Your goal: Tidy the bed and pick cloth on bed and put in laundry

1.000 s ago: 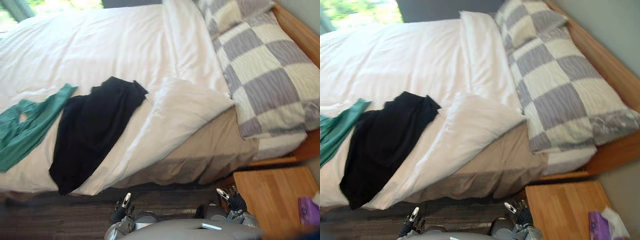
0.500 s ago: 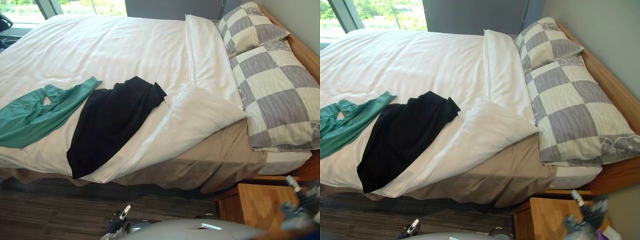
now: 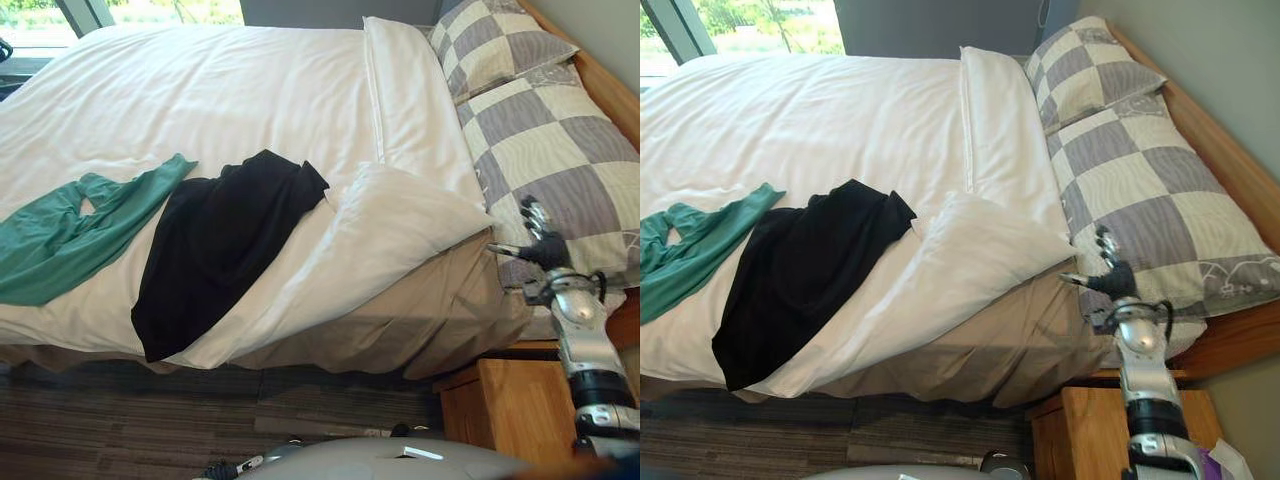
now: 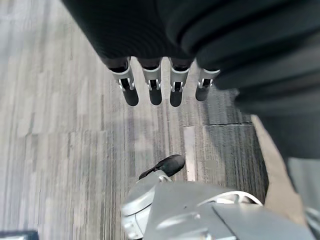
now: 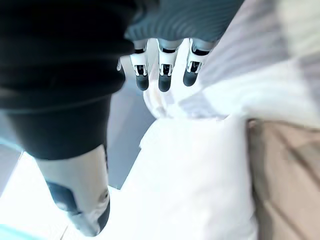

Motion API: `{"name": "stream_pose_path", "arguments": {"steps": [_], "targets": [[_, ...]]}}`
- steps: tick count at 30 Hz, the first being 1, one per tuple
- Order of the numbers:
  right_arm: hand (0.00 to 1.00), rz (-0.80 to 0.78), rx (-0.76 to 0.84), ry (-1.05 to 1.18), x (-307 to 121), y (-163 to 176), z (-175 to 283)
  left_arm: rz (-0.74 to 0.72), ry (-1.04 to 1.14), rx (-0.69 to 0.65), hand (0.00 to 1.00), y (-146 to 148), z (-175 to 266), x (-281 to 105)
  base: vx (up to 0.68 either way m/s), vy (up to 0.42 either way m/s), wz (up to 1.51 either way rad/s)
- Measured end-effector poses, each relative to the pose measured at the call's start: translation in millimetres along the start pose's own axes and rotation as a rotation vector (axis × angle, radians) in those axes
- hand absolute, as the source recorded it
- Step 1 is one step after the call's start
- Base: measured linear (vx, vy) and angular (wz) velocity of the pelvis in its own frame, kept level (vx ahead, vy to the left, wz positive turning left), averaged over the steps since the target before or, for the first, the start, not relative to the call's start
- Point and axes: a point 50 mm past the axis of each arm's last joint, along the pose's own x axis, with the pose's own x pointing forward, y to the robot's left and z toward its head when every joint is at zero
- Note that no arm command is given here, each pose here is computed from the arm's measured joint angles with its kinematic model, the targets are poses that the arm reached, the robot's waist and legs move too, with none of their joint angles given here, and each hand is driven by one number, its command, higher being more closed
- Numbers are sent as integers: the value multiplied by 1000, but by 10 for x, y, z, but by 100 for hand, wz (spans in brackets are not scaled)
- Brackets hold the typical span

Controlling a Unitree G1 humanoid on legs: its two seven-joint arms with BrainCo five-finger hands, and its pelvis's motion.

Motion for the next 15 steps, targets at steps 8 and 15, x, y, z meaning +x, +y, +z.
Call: {"name": "stream_pose_path", "arguments": {"steps": [8,15], "targets": [[0,51,-52,-133,542,66,685,30,-111,40,0,184,285,-5,-86,-7,17],[0,-72,-115,-343,866,-207,1602,66,-352,-18,0,376,1069,-87,-140,-43,14]]}}
